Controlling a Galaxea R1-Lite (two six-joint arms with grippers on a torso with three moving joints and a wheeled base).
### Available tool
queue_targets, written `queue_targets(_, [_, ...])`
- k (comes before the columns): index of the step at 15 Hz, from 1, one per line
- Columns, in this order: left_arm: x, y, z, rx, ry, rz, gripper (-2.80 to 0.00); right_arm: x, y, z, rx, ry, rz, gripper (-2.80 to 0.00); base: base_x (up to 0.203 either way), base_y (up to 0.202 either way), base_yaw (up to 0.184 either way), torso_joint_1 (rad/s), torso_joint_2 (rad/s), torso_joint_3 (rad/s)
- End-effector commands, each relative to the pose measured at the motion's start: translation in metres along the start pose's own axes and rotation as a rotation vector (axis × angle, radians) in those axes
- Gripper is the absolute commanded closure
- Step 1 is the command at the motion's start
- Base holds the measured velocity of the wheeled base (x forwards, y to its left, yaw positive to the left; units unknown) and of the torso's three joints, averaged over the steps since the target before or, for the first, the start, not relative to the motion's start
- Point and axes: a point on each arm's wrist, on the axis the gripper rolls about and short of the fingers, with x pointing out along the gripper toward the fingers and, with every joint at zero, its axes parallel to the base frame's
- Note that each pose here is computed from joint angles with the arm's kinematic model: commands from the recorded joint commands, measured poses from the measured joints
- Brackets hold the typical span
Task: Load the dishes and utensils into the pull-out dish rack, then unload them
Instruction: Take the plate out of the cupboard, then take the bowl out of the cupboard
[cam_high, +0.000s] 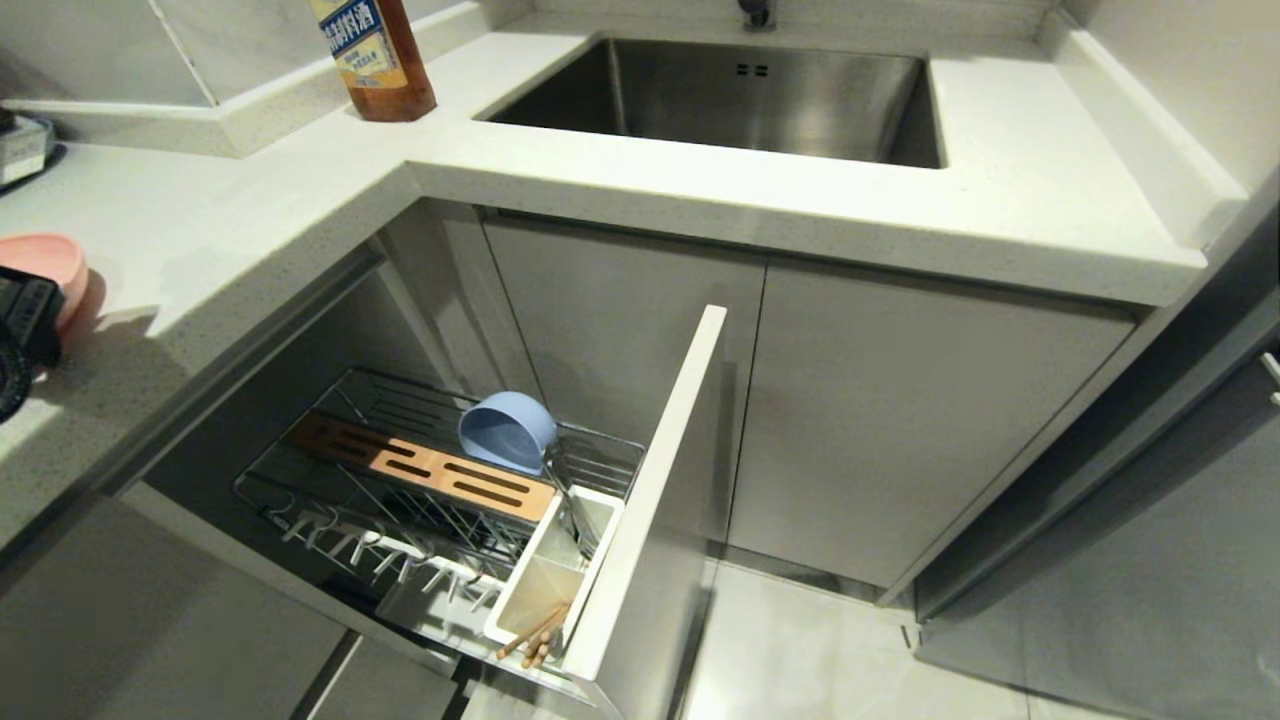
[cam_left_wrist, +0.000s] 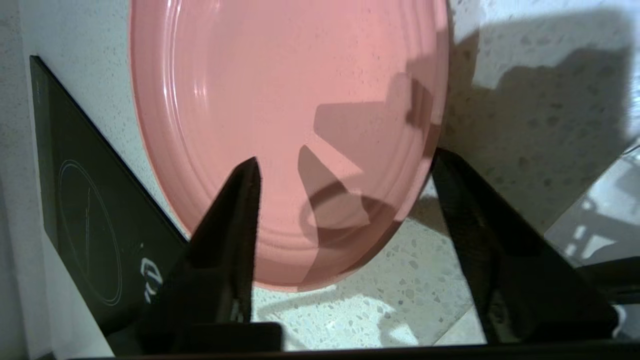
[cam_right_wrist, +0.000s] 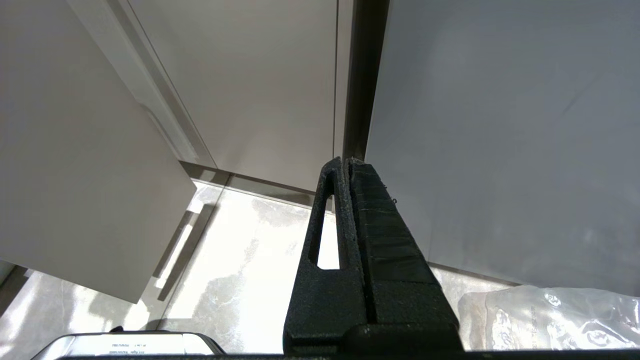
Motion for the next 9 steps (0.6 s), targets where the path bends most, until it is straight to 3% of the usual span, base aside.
queue_targets(1, [-0.005, 0.004, -0.002, -0.012, -0.012, 0.002, -2.8, 0.0, 0.0, 0.0, 0.0, 0.001, 0.0, 0.0, 0.0, 0.0, 0.0, 0.0, 0.0, 0.0])
queue_targets(4, [-0.017, 0.008, -0.004, -0.047, -0.08, -0.096, -2.8, 0.0, 0.0, 0.0, 0.0, 0.001, 0.001, 0.0, 0.0, 0.0, 0.0, 0.0, 0.0, 0.0])
queue_targets(9, [-0.047, 0.019, -0.014, -0.205, -0.214, -0.336, -2.8, 0.0, 0.0, 0.0, 0.0, 0.002, 0.0, 0.0, 0.0, 0.0, 0.0, 0.0, 0.0, 0.0])
